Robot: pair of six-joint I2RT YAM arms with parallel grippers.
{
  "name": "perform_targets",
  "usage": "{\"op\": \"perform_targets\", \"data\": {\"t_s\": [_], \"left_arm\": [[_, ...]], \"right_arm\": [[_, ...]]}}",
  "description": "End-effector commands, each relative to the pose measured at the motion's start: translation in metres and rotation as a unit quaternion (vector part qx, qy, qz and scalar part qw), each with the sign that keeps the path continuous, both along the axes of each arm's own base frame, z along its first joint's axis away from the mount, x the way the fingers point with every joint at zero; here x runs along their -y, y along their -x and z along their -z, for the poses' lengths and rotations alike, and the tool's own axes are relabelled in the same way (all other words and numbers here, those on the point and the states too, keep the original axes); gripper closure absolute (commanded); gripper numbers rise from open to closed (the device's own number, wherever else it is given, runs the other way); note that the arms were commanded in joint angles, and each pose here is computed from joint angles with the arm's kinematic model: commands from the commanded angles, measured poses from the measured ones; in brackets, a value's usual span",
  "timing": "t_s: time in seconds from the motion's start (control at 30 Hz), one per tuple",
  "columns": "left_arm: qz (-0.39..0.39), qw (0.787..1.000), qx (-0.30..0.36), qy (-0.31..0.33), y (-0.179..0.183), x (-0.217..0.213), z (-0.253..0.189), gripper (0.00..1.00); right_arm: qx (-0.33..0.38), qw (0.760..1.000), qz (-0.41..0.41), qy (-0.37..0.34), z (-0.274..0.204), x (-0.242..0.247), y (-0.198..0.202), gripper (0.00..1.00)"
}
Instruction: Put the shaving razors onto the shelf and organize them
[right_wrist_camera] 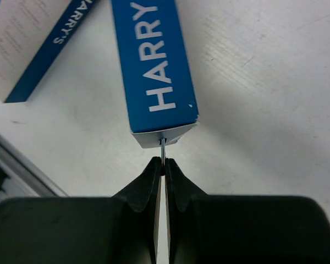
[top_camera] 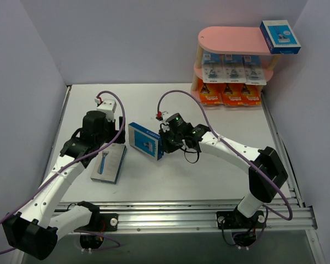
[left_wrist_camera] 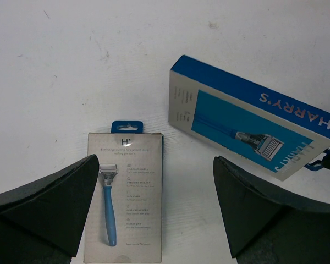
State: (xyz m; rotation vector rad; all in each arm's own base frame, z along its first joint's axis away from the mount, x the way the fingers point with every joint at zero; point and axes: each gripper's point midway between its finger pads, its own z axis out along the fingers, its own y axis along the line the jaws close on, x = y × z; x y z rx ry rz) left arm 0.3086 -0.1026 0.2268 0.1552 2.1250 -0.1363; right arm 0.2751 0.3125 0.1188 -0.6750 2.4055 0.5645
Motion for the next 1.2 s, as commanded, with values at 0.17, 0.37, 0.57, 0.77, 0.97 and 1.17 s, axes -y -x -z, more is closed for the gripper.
{"op": "perform_targets", "data": {"t_s": [0.17, 0.37, 0.57, 0.77, 0.97, 1.17], "left_arm": [[-0.001, 0.999, 0.03, 0.014, -0.004, 0.001, -0.021, 0.06], [0.007, 1.0, 0.021, 0.015, -0.005, 0.004, -0.018, 0.06], [0.013, 1.0, 0.017, 0.02, -0.004, 0.008, -0.016, 0.06], [0.022, 0.999, 0.014, 0.028, -0.004, 0.013, -0.015, 0.06], [0.028, 0.999, 0.013, 0.032, -0.003, 0.016, -0.015, 0.06], [0.033, 0.999, 0.01, 0.035, -0.002, 0.019, -0.014, 0.06]], "right_arm": [[-0.082, 0.991, 0.002, -0.108, -0.01, 0.01, 0.014, 1.0], [-0.074, 0.986, 0.115, -0.1, 0.002, 0.043, -0.009, 0.65], [-0.022, 0.952, 0.253, -0.173, -0.028, 0.073, -0.023, 0.6], [-0.049, 0.9, 0.35, -0.255, -0.015, 0.091, 0.002, 0.64], [-0.059, 0.875, 0.395, -0.274, 0.003, 0.092, 0.018, 0.63], [-0.09, 0.861, 0.401, -0.298, 0.027, 0.071, 0.03, 0.6]]}}
